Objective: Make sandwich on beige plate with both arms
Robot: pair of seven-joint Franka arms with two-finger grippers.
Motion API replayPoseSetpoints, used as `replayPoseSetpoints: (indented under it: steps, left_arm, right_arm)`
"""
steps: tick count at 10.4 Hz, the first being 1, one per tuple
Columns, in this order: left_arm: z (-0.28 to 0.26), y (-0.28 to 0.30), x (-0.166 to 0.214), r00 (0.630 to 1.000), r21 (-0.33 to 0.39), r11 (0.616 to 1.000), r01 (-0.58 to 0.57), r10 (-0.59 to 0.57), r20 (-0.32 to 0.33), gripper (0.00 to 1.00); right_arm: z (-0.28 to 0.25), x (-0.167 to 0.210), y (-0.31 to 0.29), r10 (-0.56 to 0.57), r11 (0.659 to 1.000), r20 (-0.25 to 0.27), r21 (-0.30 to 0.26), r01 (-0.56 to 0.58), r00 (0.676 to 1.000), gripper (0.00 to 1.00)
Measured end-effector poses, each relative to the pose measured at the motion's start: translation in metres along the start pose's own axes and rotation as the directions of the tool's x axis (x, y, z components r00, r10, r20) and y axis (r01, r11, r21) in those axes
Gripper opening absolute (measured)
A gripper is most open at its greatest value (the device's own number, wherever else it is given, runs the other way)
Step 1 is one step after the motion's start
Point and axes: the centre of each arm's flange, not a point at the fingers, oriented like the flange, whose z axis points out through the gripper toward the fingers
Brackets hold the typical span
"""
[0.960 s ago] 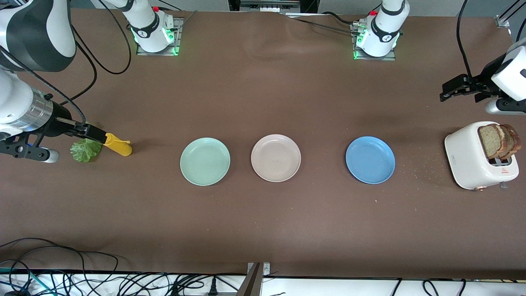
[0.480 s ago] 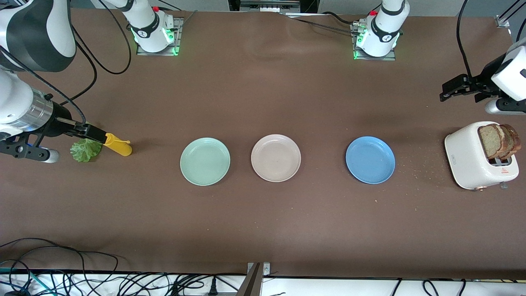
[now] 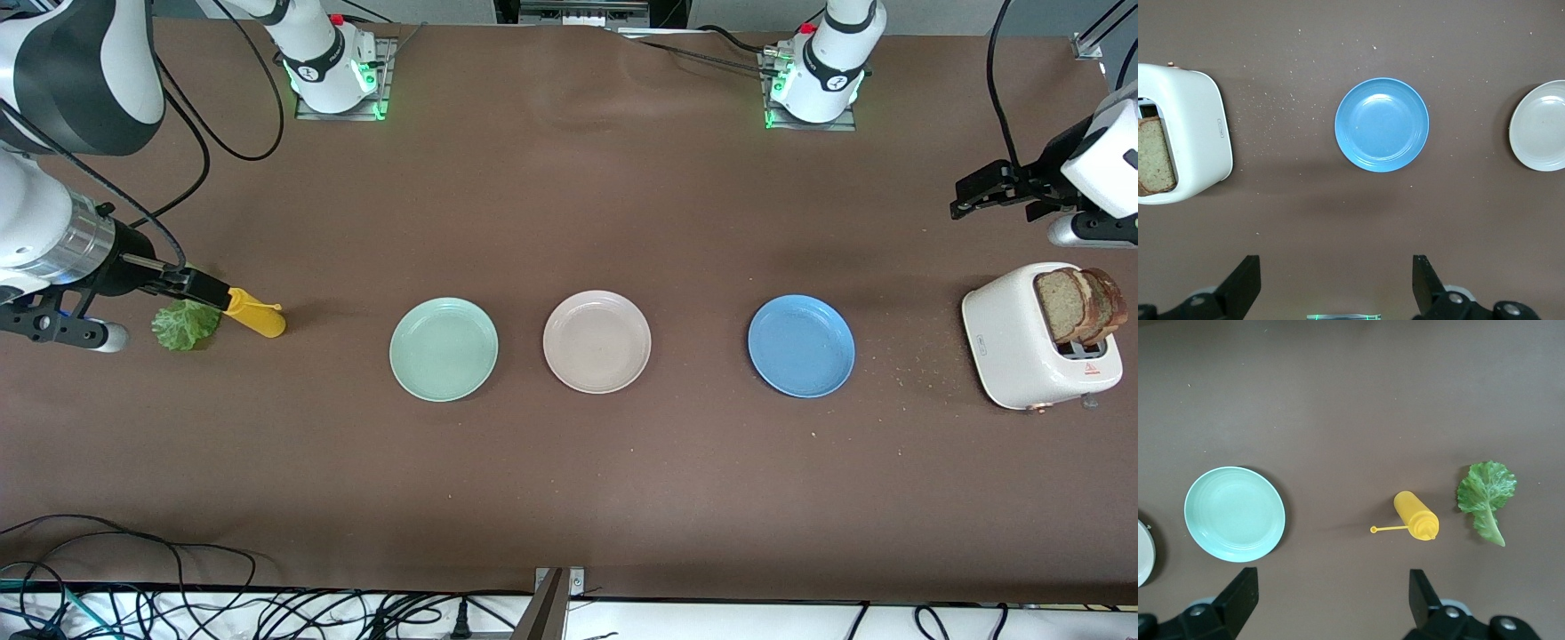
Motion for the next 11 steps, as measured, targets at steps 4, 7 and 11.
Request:
replayPoseSetpoints:
  steps: [4,7,11]
  left_arm:
    - [0.0,0.0,0.0,1.0,0.0,1.0,0.0,0.0,0.0,1.0]
    - [0.0,0.0,0.0,1.0,0.0,1.0,0.0,0.0,0.0,1.0]
    - [0.0034,-0.0002,0.0022,1.0,0.0,1.0,0.0,0.0,0.007,1.0]
  right_arm:
    - [0.0,0.0,0.0,0.0,1.0,0.0,0.0,0.0,1.0,1.0]
    - [0.0,0.0,0.0,0.0,1.0,0.0,0.0,0.0,1.0,1.0]
    - [0.0001,0.0,0.0,0.0,1.0,0.0,0.0,0.0,1.0,1.0]
